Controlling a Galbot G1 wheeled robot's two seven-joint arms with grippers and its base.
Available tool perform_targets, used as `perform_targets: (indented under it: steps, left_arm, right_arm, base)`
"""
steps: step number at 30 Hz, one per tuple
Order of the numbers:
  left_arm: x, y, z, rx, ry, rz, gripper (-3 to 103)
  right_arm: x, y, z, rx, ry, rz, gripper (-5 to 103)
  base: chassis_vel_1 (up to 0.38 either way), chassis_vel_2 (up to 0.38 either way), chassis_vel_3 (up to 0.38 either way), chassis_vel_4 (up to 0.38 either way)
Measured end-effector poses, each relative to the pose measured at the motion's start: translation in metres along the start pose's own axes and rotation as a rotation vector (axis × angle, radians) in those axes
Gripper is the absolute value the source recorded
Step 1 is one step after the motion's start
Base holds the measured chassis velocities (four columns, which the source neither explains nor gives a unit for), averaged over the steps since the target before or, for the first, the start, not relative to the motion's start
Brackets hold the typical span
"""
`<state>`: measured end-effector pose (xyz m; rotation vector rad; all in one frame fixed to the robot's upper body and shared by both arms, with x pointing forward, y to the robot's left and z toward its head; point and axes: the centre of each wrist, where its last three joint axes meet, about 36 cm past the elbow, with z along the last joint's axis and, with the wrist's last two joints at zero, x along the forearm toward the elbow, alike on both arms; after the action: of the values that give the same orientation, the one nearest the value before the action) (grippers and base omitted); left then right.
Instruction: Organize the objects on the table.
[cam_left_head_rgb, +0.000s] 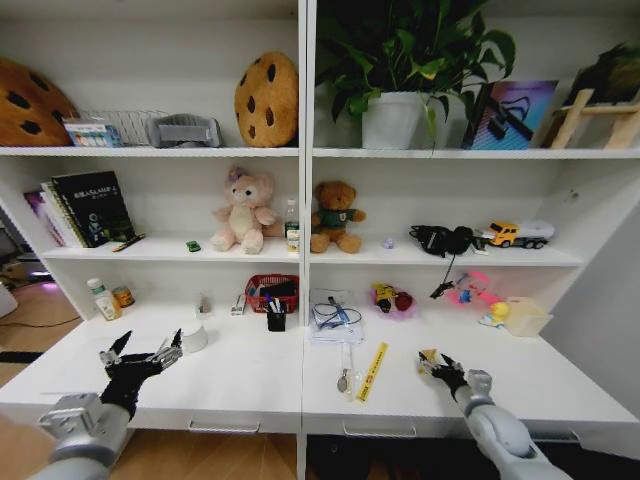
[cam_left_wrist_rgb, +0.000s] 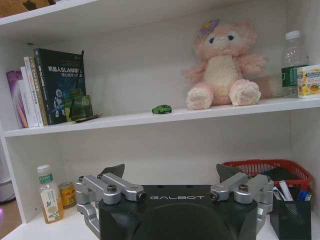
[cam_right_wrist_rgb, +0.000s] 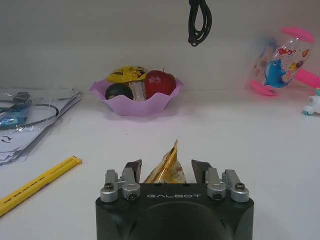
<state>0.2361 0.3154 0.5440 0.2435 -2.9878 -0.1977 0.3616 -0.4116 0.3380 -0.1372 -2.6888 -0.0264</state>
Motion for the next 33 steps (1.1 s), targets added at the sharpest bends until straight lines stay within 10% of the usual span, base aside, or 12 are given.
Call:
perform_targets:
  steps: [14,26,33]
  left_arm:
    - [0.0,0.0,0.0,0.0,0.0,0.0,100]
    - [0.0,0.0,0.0,0.0,0.0,0.0,100]
    - [0.0,0.0,0.0,0.0,0.0,0.0,100]
  right_arm:
    - [-0.003,-0.002,-0.001,-0.013,-0.003,-0.011,4]
    - [-0.003,-0.013,-0.039,-0.035,-0.074,-0.02,0]
    - [-0.091,-0.012,-0.099,-0.04,-0.233,-0.117,0]
  base:
    - [0.0,0.0,0.0,0.0]
    - [0.0,0.0,0.0,0.0]
    - [0.0,0.0,0.0,0.0]
